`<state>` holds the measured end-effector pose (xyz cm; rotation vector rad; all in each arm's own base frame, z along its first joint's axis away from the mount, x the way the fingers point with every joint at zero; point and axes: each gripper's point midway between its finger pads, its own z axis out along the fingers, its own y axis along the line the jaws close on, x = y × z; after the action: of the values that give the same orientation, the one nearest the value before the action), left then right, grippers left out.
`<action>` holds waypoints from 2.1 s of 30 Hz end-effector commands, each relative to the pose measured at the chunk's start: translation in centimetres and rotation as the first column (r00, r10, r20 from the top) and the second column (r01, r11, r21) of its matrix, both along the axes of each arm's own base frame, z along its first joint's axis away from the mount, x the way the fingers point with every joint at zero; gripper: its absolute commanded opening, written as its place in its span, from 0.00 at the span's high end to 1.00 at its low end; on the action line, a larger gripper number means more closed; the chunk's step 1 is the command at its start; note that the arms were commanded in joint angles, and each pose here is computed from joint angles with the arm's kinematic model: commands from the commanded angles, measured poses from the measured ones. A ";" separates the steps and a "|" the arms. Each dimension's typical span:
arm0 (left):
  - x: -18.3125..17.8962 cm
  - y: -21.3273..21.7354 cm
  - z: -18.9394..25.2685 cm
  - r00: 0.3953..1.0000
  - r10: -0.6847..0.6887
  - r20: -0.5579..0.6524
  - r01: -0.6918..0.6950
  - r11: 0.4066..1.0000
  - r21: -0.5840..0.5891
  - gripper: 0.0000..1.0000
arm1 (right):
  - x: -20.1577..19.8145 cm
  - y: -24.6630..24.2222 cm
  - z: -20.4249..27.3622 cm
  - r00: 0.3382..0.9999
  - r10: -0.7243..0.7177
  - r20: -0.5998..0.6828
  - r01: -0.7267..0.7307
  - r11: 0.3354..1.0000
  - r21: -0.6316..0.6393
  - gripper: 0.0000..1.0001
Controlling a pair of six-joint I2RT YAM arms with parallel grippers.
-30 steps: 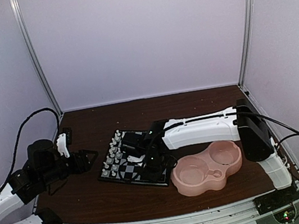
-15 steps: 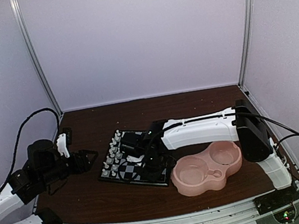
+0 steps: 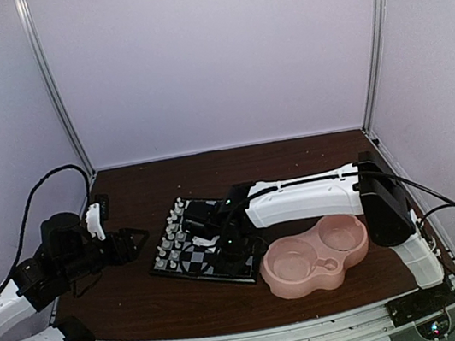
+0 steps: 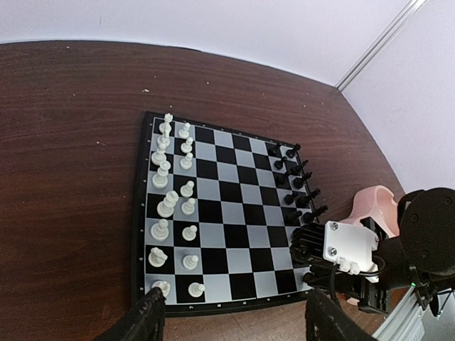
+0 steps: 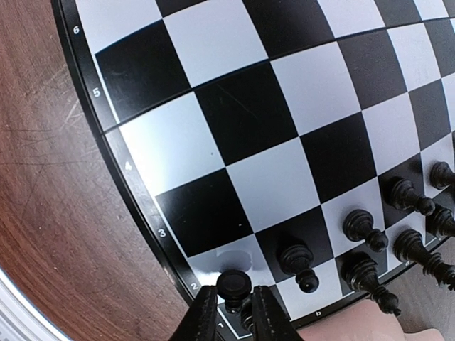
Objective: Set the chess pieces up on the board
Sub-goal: Place the pawn at h7.
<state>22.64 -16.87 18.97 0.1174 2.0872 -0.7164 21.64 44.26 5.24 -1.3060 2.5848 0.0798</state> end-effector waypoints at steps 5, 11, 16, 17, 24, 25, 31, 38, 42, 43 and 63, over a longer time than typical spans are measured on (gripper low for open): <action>0.1 0.1 0.1 1.000 -0.001 0.016 0.001 1.000 0.001 0.32 | 0.7 -0.3 -0.2 1.000 -0.004 0.029 0.005 1.000 -0.015 0.79; 0.0 0.1 -0.1 1.000 -0.002 0.013 0.002 1.000 0.002 0.32 | 0.4 -0.1 -0.9 1.000 -0.001 0.007 0.001 1.000 -0.011 0.79; 0.0 0.1 -0.1 1.000 -0.006 0.013 0.006 1.000 0.000 0.32 | 0.4 0.1 -1.2 1.000 0.001 0.003 -0.001 1.000 -0.008 0.80; 0.0 0.1 -0.1 1.000 -0.006 0.010 0.006 1.000 0.002 0.32 | 0.3 0.1 -1.3 1.000 0.003 0.003 -0.003 1.000 -0.010 0.80; 0.0 0.0 -0.1 1.000 -0.007 0.009 0.007 1.000 0.002 0.32 | -0.1 0.4 -1.5 1.000 0.010 -0.023 -0.010 1.000 0.006 0.84; 0.0 0.1 -0.1 1.000 -0.007 0.011 0.007 1.000 0.001 0.32 | -0.1 0.5 -1.4 1.000 0.011 -0.020 -0.011 1.000 0.010 0.86; -0.1 0.0 0.1 1.000 -0.011 0.011 0.011 1.000 -0.002 0.32 | 0.3 1.3 1.1 1.000 0.012 0.013 -0.013 0.995 0.095 0.89; -0.7 -0.7 0.5 0.999 -0.051 0.003 0.051 0.998 -0.036 0.32 | 0.8 2.3 6.1 0.995 -0.009 0.103 -0.022 0.956 0.294 0.86; -0.9 -1.0 0.0 0.998 -0.069 -0.008 0.069 0.997 -0.044 0.32 | 1.4 2.3 7.7 0.992 -0.059 0.109 0.013 0.923 0.385 0.87; -0.9 -1.1 -0.2 0.997 -0.075 -0.006 0.074 0.996 -0.048 0.32 | 1.8 2.3 8.1 0.992 -0.076 0.097 0.030 0.910 0.414 0.87; -0.4 -6.5 1.0 0.955 -0.207 0.211 0.258 0.933 -0.253 0.55 | 3.1 6.3 15.1 0.961 -0.093 -0.262 0.276 0.426 0.862 0.88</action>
<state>22.05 -21.98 16.95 0.2435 1.9398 -1.0198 25.17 49.55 16.20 -0.6276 2.2585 1.2165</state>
